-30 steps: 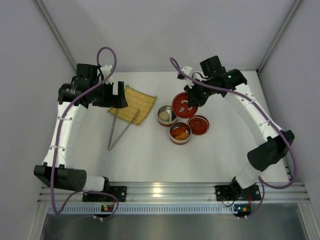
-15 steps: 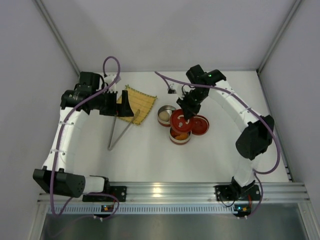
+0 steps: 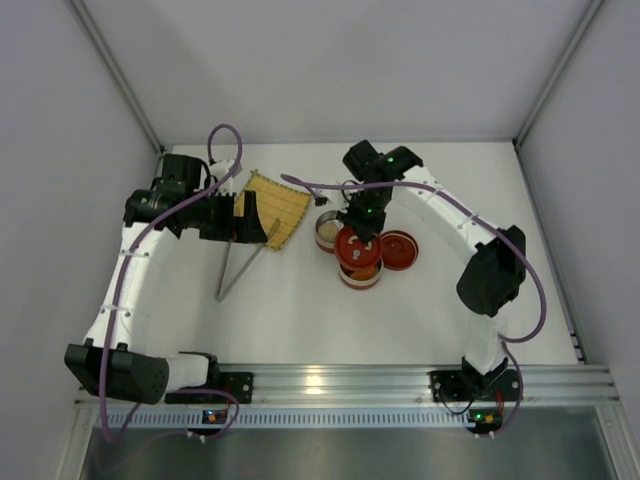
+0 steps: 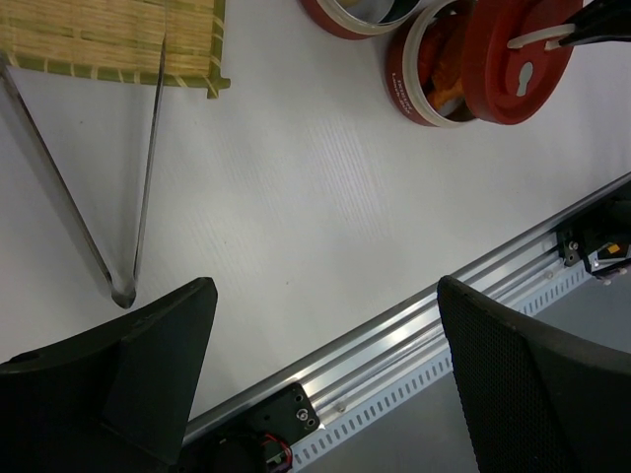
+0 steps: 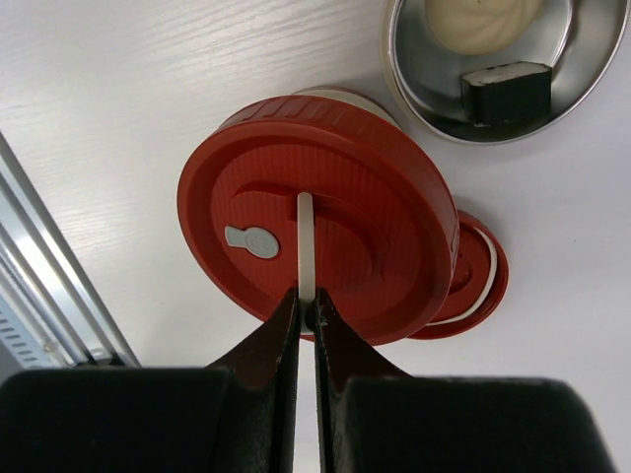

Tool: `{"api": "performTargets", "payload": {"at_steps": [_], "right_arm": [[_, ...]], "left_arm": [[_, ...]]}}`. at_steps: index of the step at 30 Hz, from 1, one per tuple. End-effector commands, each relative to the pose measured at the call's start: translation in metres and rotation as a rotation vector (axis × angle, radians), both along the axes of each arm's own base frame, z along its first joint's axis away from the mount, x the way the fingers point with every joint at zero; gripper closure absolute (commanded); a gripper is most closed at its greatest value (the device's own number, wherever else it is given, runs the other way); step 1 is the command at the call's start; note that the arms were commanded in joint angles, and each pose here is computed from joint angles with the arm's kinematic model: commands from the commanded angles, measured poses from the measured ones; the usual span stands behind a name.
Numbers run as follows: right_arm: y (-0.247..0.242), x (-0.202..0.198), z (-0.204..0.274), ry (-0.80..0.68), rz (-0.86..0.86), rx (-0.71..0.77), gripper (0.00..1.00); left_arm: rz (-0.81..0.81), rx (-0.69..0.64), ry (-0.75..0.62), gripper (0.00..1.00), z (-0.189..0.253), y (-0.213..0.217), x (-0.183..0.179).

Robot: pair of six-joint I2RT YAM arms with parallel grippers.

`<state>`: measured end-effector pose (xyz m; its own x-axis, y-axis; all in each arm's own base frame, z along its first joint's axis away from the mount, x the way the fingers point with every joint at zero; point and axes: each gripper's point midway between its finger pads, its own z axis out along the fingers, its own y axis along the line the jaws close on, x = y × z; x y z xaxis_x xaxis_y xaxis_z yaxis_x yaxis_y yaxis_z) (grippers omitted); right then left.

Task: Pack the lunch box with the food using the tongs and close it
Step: Close the box lid on the packing box.

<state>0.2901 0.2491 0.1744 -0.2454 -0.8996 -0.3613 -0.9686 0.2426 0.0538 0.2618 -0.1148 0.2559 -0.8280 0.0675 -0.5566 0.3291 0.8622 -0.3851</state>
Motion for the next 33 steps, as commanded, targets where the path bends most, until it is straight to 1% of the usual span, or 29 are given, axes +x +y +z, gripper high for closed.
{"api": "performTargets", "payload": {"at_steps": [1, 6, 11, 33], "right_arm": [[-0.021, -0.026, 0.001, 0.092, 0.075, -0.118, 1.0], [-0.021, -0.025, -0.014, 0.123, 0.116, -0.147, 1.0], [-0.024, -0.035, -0.028, 0.183, 0.136, -0.157, 1.0], [-0.024, -0.035, -0.061, 0.268, 0.186, -0.199, 1.0]], "left_arm": [[-0.002, -0.007, -0.073, 0.02, 0.009, 0.001, 0.003], [0.009, -0.006, -0.078, 0.02, 0.008, 0.001, 0.004], [0.013, -0.001, -0.076, 0.02, 0.006, 0.002, 0.005], [0.022, -0.006, -0.054, 0.02, -0.002, 0.002, 0.005]]}}
